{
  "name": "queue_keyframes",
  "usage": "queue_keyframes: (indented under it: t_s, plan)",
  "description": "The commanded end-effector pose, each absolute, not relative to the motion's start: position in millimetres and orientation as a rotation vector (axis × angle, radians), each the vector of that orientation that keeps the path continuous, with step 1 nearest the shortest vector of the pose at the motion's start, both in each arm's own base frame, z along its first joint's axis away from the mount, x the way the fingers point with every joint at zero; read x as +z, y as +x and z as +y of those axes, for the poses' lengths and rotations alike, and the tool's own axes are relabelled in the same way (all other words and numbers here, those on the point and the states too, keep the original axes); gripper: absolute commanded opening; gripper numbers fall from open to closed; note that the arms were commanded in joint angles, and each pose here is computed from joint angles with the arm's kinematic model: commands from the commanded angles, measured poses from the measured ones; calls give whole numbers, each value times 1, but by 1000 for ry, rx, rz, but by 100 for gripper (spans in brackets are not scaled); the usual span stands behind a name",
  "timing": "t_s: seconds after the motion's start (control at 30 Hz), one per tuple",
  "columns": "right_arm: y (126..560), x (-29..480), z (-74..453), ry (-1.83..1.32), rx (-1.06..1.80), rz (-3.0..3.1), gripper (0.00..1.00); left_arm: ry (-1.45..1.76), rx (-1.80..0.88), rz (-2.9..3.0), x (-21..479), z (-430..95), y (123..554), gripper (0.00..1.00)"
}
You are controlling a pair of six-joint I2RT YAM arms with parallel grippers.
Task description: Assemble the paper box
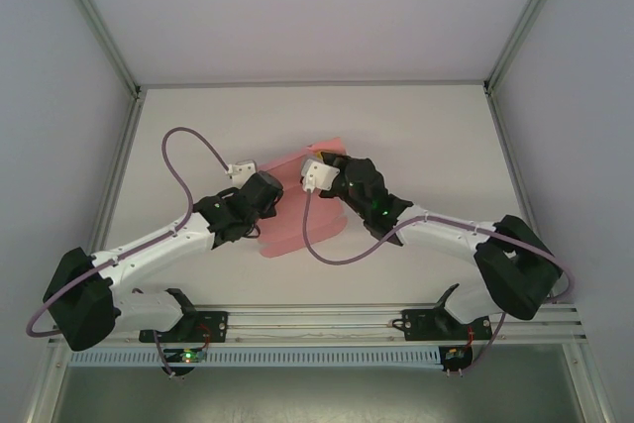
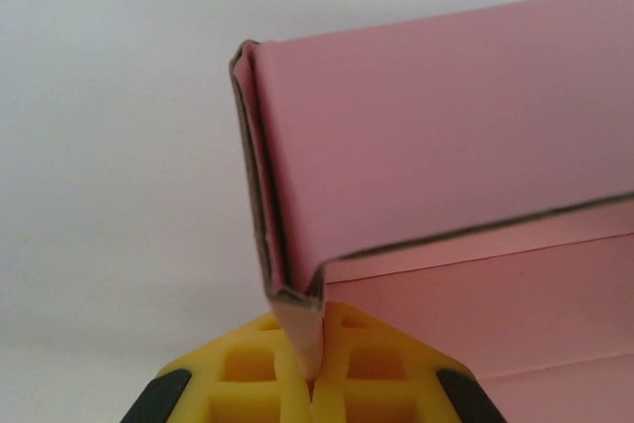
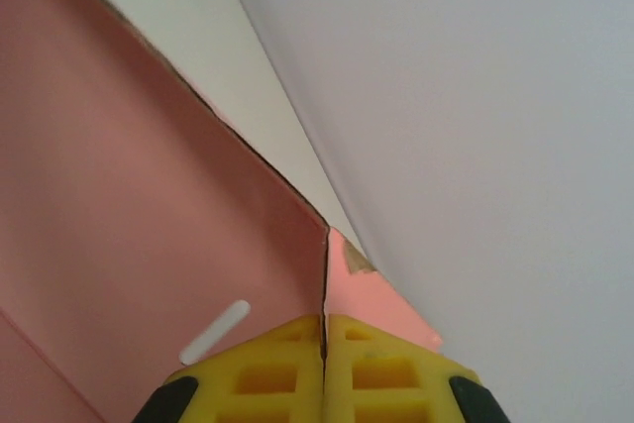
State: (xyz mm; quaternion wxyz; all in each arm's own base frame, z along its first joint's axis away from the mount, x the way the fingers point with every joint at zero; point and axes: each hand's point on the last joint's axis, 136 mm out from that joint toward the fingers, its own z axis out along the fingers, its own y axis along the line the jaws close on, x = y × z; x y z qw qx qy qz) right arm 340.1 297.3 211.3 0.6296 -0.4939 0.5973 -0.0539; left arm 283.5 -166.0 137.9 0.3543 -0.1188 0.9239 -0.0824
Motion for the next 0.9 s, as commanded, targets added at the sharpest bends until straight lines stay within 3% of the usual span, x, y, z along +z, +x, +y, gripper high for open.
queue_keyframes:
  t_s: [0.0, 0.23, 0.33, 0.43, 0.53, 0.6, 0.67, 0.77, 0.87]
  plan:
    - [328, 228, 324, -854, 252, 1464, 0, -345, -357, 2319, 147, -188, 296, 0]
    - [311, 224, 347, -432, 802, 1637, 4, -415, -334, 2250, 156, -183, 307, 0]
    - [297, 231, 369, -391, 1018, 1624, 5, -415, -358, 2224, 161, -187, 312, 0]
    - [290, 237, 377, -368, 1112, 1610, 8, -415, -367, 2213, 164, -189, 314, 0]
    - [293, 239, 355, -336, 999, 1616, 16, -416, -338, 2210, 164, -183, 312, 0]
    - [294, 241, 328, -313, 855, 1641, 26, -427, -323, 2192, 163, -177, 311, 0]
    - [292, 243, 299, -301, 711, 1683, 44, -419, -326, 2175, 164, -175, 311, 0]
    - [285, 247, 248, -284, 498, 1732, 61, -386, -329, 2163, 164, -172, 309, 0]
    - [275, 240, 199, -252, 407, 1763, 88, -344, -326, 2168, 162, -169, 304, 0]
